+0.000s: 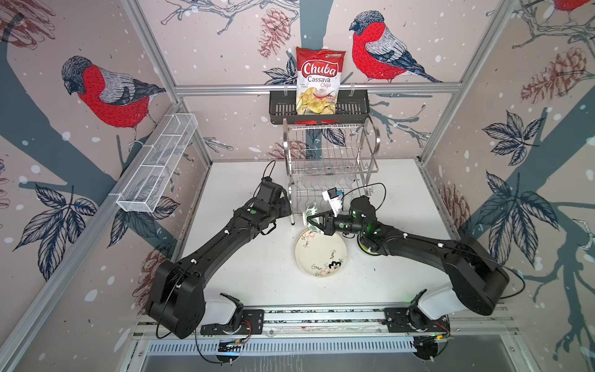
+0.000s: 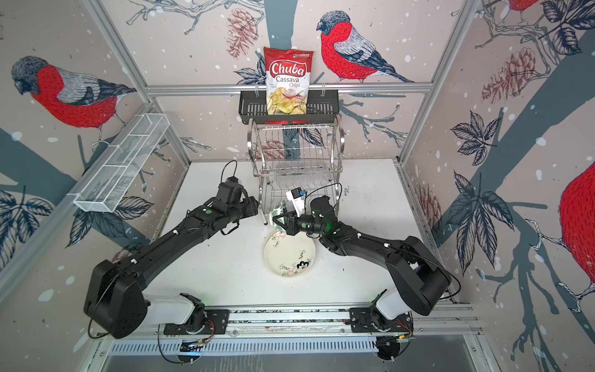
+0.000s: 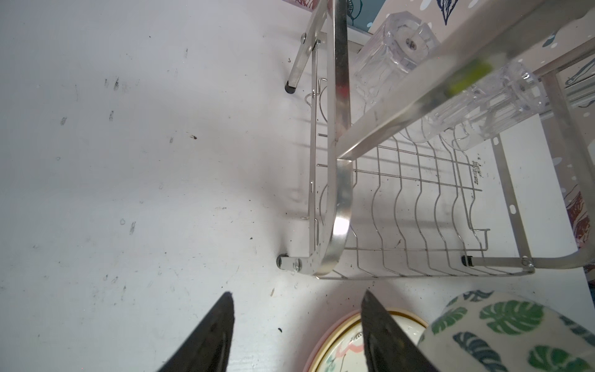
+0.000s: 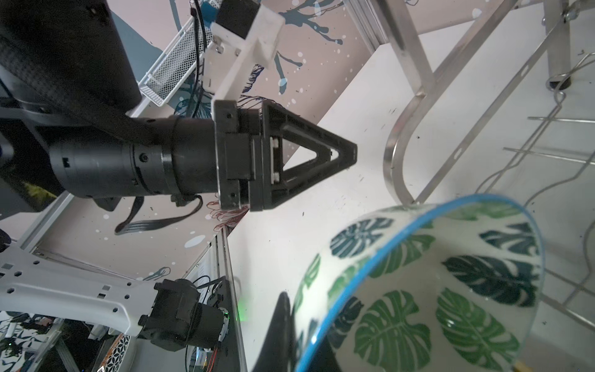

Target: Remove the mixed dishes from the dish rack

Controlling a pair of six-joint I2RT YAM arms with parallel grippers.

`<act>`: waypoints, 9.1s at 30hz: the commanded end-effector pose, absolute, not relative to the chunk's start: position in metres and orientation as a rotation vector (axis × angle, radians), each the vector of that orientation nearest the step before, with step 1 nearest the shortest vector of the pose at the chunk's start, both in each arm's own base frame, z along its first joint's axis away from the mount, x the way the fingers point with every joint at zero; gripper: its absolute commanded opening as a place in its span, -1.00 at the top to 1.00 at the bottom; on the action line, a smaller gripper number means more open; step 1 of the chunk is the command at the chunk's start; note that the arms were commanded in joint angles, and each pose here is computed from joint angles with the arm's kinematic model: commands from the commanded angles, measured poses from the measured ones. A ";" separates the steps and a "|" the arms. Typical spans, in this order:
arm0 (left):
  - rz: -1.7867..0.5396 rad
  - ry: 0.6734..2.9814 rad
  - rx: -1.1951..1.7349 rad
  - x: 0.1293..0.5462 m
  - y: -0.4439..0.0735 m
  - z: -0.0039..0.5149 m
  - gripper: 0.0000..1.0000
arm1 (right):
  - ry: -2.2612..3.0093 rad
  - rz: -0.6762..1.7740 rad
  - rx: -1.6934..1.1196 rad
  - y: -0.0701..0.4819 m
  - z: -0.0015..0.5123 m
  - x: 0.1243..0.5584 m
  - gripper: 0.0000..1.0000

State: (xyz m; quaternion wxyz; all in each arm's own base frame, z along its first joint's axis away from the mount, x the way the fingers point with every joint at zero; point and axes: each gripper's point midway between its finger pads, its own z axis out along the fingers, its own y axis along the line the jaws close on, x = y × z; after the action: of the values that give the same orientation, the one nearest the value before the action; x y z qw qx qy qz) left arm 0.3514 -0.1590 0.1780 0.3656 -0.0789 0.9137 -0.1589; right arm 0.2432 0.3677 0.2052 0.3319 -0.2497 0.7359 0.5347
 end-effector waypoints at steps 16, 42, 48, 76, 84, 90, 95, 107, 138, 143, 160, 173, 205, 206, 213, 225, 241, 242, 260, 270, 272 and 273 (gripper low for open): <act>-0.565 2.341 -0.075 0.283 -0.169 0.220 -0.42 | 1.940 1.086 -0.765 0.366 0.224 0.158 1.00; -0.540 2.678 0.418 0.150 -0.204 0.205 -0.44 | 2.006 0.581 -1.166 0.397 0.225 0.075 1.00; -0.510 2.702 0.451 0.148 -0.203 0.190 -0.08 | 1.979 0.527 -1.162 0.403 0.236 0.081 1.00; -0.471 2.642 0.596 0.170 -0.229 0.171 1.00 | 1.985 0.401 -1.062 0.408 0.211 0.117 0.26; -0.428 2.586 0.571 0.186 -0.232 0.175 1.00 | 1.982 0.645 -0.968 0.393 0.232 0.114 0.19; -0.423 2.536 0.546 0.194 -0.233 0.180 1.00 | 1.948 0.895 -0.791 0.360 0.266 0.123 0.17; -0.423 2.514 0.538 0.196 -0.232 0.184 1.00 | 1.973 0.936 -0.575 0.314 0.271 0.149 0.09; -0.407 2.502 0.504 0.200 -0.229 0.188 1.00 | 2.180 0.893 -0.427 0.289 0.207 0.167 0.06; -0.415 2.431 0.461 0.204 -0.222 0.200 1.00 | 2.274 1.021 -0.517 0.324 0.159 0.156 0.08; -0.420 2.423 0.455 0.204 -0.222 0.203 1.00 | 2.284 1.046 -0.498 0.323 0.153 0.155 0.06; -0.413 2.430 0.450 0.205 -0.222 0.200 1.00 | 2.301 1.146 -0.575 0.363 0.145 0.149 1.00; -0.431 2.325 0.404 0.215 -0.220 0.223 -0.23 | 2.354 1.029 -0.458 0.324 0.143 0.164 1.00; -0.393 2.335 0.365 0.244 -0.204 0.181 -0.42 | 2.282 0.722 0.291 0.126 0.152 0.236 1.00; -0.390 2.338 0.366 0.245 -0.204 0.180 -0.42 | 2.283 0.720 0.296 0.125 0.152 0.237 1.00; -0.393 2.345 0.363 0.246 -0.204 0.178 -0.43 | 2.341 0.667 0.336 0.112 0.141 0.236 1.00; -0.394 2.361 0.367 0.247 -0.204 0.173 -0.43 | 2.379 0.631 0.416 0.095 0.127 0.232 1.00; -0.393 2.368 0.368 0.248 -0.204 0.171 -0.44 | 2.441 0.616 0.488 0.085 0.105 0.229 1.00; -0.392 2.370 0.369 0.248 -0.203 0.171 -0.44 | 2.442 0.617 0.489 0.084 0.104 0.229 1.00; -0.396 2.385 0.369 0.249 -0.203 0.166 -0.44 | 2.531 0.568 0.474 0.083 0.091 0.230 0.90; -0.397 2.392 0.365 0.250 -0.202 0.165 -0.44 | 2.556 0.556 0.469 0.083 0.087 0.230 0.69; -0.398 2.393 0.363 0.250 -0.202 0.164 -0.44 | 2.554 0.559 0.472 0.083 0.087 0.230 0.64; -0.399 2.393 0.364 0.250 -0.202 0.164 -0.44 | 2.553 0.560 0.471 0.083 0.087 0.230 0.62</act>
State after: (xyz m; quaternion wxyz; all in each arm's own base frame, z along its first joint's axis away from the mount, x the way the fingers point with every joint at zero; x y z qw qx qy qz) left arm 0.2479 -0.1993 0.1610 0.3301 0.1323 0.9228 -0.1480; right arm 0.2289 0.0816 0.0848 0.2381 0.1784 0.9333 0.2011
